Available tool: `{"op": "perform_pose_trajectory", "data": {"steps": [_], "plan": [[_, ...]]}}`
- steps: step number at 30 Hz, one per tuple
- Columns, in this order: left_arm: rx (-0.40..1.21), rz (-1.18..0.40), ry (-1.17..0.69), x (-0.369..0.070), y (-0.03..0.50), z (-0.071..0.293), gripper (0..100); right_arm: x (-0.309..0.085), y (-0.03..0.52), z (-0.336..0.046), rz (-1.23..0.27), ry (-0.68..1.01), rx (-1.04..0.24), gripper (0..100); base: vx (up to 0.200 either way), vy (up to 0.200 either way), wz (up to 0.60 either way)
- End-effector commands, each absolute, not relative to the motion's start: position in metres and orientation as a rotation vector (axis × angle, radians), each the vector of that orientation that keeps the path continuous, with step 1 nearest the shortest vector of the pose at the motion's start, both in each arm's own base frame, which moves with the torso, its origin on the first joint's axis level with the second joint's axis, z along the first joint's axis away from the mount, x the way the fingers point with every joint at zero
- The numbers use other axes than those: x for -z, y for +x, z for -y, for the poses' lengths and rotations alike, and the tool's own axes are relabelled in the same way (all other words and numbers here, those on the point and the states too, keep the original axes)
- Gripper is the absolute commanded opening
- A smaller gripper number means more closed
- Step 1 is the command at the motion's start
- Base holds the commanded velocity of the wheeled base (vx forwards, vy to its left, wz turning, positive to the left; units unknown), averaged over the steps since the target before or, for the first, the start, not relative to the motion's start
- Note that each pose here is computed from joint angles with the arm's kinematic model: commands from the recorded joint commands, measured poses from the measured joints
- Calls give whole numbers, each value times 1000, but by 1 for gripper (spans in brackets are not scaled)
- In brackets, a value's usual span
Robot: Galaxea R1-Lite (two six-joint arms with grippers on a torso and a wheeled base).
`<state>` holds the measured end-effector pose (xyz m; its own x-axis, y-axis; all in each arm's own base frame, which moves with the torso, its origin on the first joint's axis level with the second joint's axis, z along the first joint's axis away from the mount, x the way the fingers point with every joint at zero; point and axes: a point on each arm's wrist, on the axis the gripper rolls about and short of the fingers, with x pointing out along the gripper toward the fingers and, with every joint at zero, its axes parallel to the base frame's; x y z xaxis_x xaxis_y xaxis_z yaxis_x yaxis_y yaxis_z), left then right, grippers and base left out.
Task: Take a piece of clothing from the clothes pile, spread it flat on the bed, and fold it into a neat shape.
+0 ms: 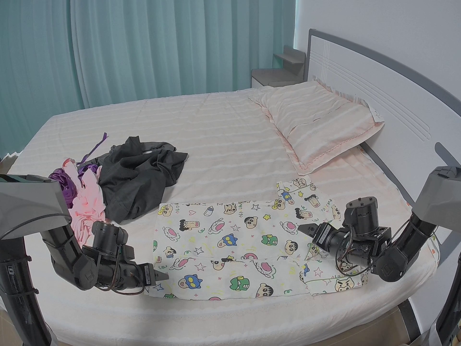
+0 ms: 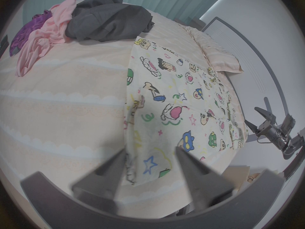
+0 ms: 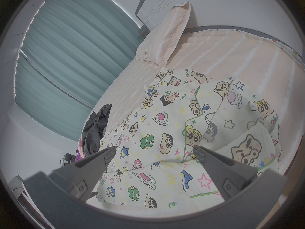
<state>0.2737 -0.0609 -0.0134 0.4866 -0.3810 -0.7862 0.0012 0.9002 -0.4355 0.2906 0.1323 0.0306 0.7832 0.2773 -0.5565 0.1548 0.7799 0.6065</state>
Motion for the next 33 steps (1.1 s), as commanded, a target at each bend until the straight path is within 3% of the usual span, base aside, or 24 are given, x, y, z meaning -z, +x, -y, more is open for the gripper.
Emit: {"op": "perform_pose_trajectory", "data": {"steps": [1,27,28,33], "plan": [[212,-1055,-399,16,270,60,0,-30,290,-133,-682,686,-73,100,0,0,0],[113,-1148,-337,21,232,54,0,-30,290,-133,-682,685,-75,100,0,0,0],[111,-1146,-337,21,232,54,100,-30,290,-133,-682,685,-75,100,0,0,0],[113,-1091,-347,15,242,54,100,-30,290,-133,-684,685,-74,100,0,0,0]]}}
